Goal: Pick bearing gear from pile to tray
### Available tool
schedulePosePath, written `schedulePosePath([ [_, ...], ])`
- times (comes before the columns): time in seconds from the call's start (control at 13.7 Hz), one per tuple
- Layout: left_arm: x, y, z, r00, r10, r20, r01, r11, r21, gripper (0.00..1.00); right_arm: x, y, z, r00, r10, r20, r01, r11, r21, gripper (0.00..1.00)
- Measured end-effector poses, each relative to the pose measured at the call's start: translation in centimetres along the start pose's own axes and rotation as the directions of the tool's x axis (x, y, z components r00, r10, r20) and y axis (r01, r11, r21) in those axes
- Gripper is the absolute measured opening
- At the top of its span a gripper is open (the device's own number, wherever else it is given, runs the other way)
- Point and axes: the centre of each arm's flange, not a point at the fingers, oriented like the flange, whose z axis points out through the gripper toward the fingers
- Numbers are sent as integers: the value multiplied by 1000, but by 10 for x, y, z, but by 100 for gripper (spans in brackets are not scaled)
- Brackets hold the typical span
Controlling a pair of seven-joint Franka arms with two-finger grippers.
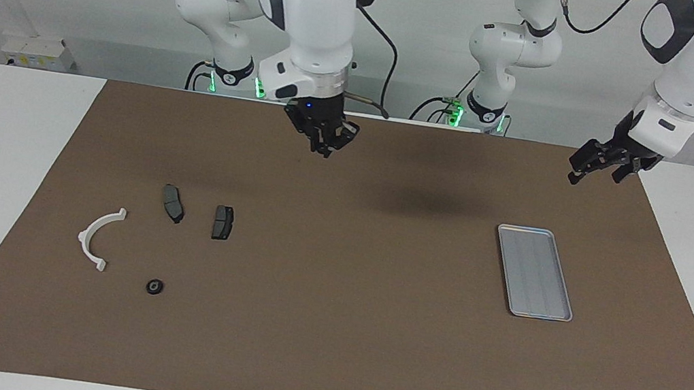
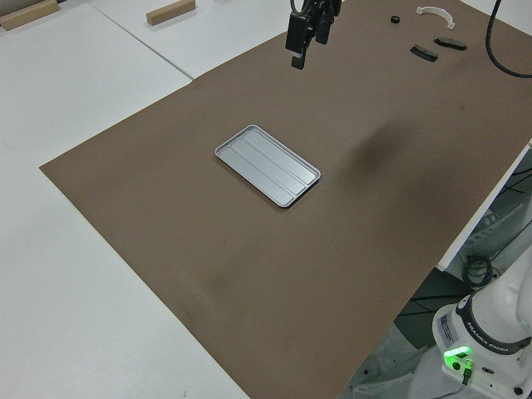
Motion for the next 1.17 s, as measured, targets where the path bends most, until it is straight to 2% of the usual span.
schedulePosePath([
  [0.29, 0, 0, 0, 1000, 0, 0, 0, 1000, 0, 100, -36, -56, 93, 996, 91, -12, -91, 995, 28, 24],
  [0.44, 0, 0, 0, 1000, 0, 0, 0, 1000, 0, 100, -41, -68, 131, 994, 105, -26, -104, 994, 12, 24],
  [0.66, 0, 0, 0, 1000, 0, 0, 0, 1000, 0, 100, -49, -88, 193, 987, 130, -90, -131, 991, -4, 24],
  [0.8, 0, 0, 0, 1000, 0, 0, 0, 1000, 0, 100, -50, -96, 231, 987, 131, -98, -132, 991, -4, 24],
  [1.17, 0, 0, 0, 1000, 0, 0, 0, 1000, 0, 100, -43, -96, 265, 985, 120, -123, -118, 993, 22, 24],
])
